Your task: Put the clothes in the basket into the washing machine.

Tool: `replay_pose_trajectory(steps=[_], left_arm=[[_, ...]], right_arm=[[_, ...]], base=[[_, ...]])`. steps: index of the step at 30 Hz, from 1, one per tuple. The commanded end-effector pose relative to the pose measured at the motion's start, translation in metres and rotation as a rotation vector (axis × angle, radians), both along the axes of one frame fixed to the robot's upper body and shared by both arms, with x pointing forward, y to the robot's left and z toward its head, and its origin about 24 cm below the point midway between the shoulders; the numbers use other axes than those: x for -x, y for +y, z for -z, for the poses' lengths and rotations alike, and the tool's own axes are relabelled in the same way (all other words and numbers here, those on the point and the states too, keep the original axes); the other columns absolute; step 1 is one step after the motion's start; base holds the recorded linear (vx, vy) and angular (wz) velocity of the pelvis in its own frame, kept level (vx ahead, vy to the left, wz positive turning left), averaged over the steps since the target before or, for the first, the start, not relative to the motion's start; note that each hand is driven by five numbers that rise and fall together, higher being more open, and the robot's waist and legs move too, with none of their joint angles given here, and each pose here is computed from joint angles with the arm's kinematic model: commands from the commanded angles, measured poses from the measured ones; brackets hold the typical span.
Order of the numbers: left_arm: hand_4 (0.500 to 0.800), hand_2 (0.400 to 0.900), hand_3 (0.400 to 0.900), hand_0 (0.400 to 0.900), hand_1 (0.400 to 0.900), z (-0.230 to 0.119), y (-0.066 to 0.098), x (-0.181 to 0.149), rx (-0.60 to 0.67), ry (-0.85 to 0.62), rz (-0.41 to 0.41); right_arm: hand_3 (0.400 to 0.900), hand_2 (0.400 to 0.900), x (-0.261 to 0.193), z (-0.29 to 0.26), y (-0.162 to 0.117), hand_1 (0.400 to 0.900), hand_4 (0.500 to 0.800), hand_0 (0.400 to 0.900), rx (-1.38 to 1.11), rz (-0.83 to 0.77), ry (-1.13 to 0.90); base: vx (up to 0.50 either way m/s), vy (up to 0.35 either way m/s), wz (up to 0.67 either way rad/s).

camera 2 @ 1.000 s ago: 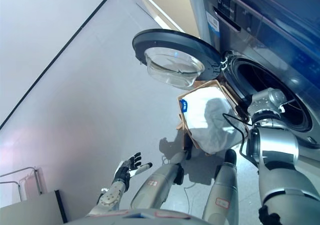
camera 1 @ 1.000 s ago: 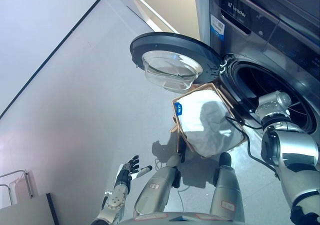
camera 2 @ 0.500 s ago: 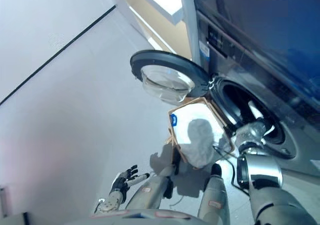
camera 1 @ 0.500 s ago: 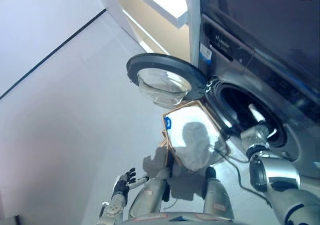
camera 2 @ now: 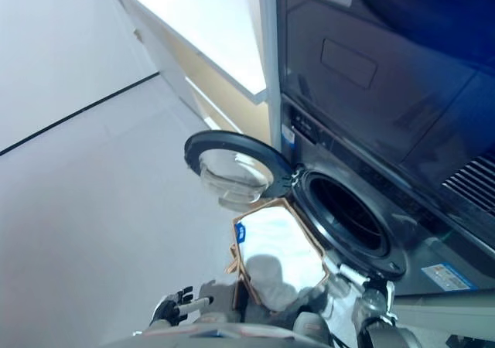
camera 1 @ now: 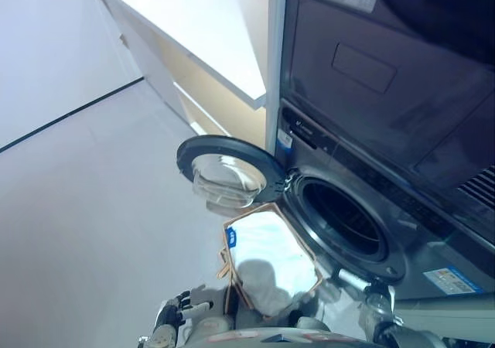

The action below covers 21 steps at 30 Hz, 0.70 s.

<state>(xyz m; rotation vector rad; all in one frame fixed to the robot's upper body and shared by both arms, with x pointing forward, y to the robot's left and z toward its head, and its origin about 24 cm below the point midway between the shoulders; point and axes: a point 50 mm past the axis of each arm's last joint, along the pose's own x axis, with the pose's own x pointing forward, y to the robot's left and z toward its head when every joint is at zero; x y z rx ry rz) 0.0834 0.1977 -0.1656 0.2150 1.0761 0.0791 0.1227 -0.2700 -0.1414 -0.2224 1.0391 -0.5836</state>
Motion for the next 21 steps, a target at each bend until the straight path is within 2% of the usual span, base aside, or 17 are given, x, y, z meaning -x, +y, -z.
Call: replay_pose_trajectory(steps=[1,5,11,21], left_arm=[[0.8,0.9,0.9,0.9,0.9,-0.001,0.017,-0.001,-0.057,0.031,0.046],[0.8,0.9,0.9,0.9,0.9,0.0,0.024,0.01,-0.07,0.077,0.061],[0.8,0.9,0.9,0.9,0.9,0.001,0.027,0.019,-0.076,0.121,0.079],[0.8,0.9,0.9,0.9,0.9,0.003,0.017,0.019,-0.046,0.124,0.133]], right_arm=[[0.9,0.9,-0.019,-0.011,-0.009,0.9,0.8,0.9,0.192,-0.34,0.061],[0.9,0.9,0.042,0.01,-0.001,0.9,0.8,0.9,0.149,-0.407,0.266],[0.9,0.9,0.072,0.019,0.009,0.9,0.8,0.9,0.103,-0.427,0.381],[0.9,0.9,0.052,0.018,0.015,0.9,0.8,0.9,0.078,-0.425,0.329]], base=[[0.0,0.0,0.0],[-0.01,0.005,-0.04],[-0.006,-0.001,-0.07],[0.0,-0.006,-0.04]])
